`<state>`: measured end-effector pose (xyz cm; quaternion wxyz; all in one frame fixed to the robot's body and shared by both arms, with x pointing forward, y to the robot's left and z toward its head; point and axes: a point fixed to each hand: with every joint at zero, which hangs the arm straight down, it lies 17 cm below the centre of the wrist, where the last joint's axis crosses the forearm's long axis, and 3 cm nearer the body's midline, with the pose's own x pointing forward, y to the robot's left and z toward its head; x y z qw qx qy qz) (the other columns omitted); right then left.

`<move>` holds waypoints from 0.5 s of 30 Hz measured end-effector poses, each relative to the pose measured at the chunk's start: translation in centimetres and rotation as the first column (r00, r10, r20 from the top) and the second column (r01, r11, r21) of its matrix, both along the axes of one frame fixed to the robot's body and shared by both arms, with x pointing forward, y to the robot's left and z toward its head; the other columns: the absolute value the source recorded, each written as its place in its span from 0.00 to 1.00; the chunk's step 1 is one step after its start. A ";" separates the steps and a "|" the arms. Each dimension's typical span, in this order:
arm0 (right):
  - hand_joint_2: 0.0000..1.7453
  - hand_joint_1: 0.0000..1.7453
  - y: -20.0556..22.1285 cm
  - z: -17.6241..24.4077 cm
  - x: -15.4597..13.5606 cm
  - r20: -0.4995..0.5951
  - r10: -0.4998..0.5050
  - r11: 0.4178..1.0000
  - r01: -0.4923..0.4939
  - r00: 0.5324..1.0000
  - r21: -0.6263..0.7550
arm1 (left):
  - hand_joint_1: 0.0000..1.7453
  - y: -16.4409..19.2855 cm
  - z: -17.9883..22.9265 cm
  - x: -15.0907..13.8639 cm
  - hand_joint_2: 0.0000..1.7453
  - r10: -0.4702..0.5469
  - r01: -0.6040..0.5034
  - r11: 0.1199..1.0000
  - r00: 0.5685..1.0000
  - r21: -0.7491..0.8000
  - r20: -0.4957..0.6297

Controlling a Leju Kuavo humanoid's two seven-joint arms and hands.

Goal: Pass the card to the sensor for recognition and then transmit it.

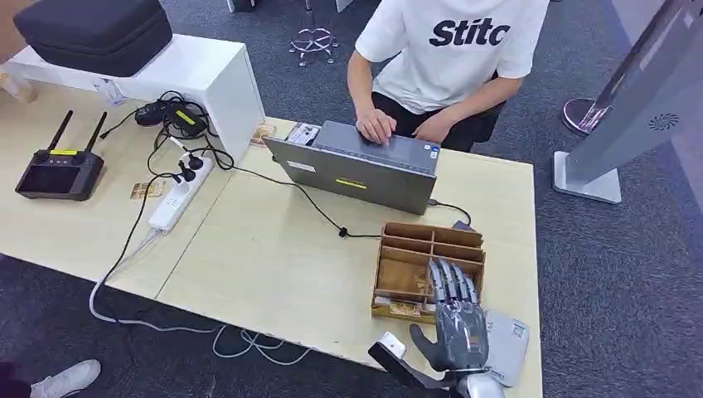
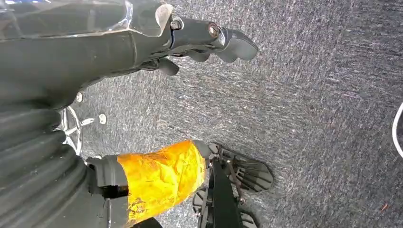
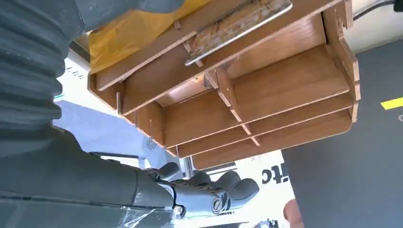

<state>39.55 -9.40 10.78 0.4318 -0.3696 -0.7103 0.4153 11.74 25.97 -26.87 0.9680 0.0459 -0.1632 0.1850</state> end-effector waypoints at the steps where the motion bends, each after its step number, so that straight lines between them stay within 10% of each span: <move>1: 1.00 0.00 -0.1 0.0 0.0 0.001 -0.002 1.000 0.002 1.000 0.001 | 0.00 0.0 0.0 0.0 1.00 0.000 0.000 1.000 1.000 0.000 0.000; 15: 1.00 0.00 -0.2 0.1 -0.1 0.003 -0.010 1.000 0.010 1.000 0.003 | 0.00 -0.1 0.0 0.0 1.00 0.000 0.000 1.000 1.000 -0.001 0.000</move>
